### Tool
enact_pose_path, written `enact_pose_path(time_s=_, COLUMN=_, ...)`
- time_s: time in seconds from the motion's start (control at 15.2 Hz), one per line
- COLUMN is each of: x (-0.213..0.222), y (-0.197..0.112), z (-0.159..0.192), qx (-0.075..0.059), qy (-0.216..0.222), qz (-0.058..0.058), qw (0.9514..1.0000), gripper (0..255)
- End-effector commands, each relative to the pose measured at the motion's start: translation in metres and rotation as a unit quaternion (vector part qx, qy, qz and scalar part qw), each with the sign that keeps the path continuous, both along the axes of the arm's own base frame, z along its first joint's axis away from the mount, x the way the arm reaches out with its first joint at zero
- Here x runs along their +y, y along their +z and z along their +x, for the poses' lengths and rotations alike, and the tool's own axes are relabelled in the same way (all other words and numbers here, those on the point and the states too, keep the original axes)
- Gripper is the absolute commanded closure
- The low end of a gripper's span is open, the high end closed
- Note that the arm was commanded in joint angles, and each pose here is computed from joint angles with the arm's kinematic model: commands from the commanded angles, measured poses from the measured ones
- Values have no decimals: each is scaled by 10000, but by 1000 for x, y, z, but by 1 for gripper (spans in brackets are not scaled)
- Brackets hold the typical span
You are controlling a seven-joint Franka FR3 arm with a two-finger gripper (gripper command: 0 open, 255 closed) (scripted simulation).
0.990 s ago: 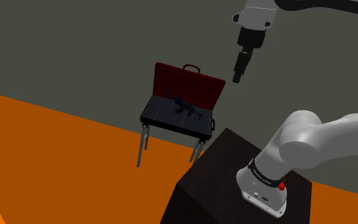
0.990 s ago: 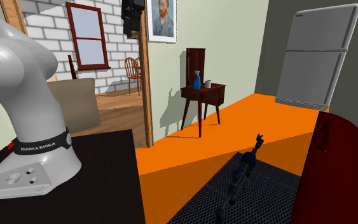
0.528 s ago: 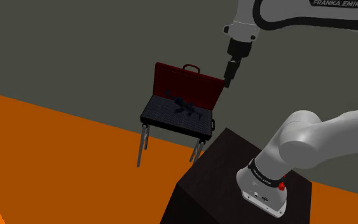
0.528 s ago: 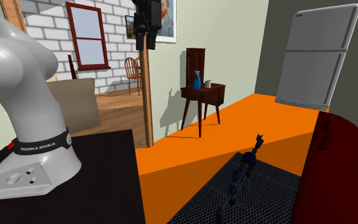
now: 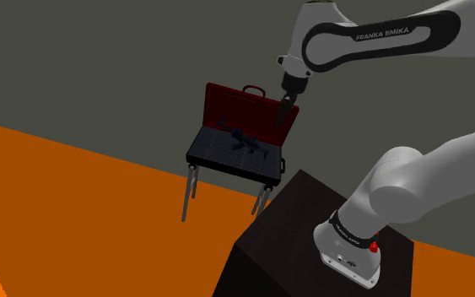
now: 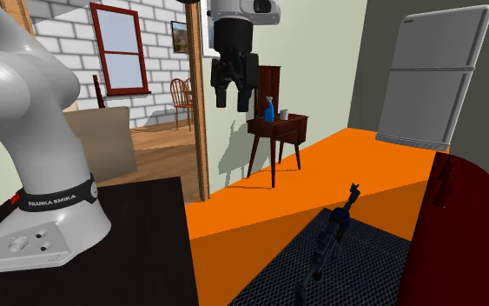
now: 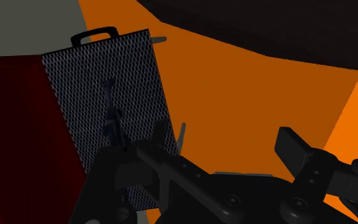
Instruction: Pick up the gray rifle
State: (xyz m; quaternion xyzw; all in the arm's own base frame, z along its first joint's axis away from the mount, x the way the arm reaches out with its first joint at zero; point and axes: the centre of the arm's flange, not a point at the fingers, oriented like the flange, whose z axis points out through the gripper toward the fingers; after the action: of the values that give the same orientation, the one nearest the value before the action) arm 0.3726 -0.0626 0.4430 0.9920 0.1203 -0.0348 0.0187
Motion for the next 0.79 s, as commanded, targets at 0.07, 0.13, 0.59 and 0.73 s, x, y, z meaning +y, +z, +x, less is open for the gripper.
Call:
enact_pose_path(time_s=0.07, x=-16, y=-27, z=22, qx=-97, qy=81, qz=-10, qw=9999, gripper=0)
enact_pose_path(time_s=0.13, x=-21, y=-36, z=29, qx=-126, qy=107, qz=-13, qw=9999, gripper=0)
enact_pose_path(time_s=0.59, x=-53, y=-100, z=81, qx=-325, qy=287, qz=-32, qw=9991, gripper=0)
enact_pose_path(time_s=0.73, x=-62, y=-118, z=97, qx=-381, qy=339, qz=-38, qw=9987, gripper=0)
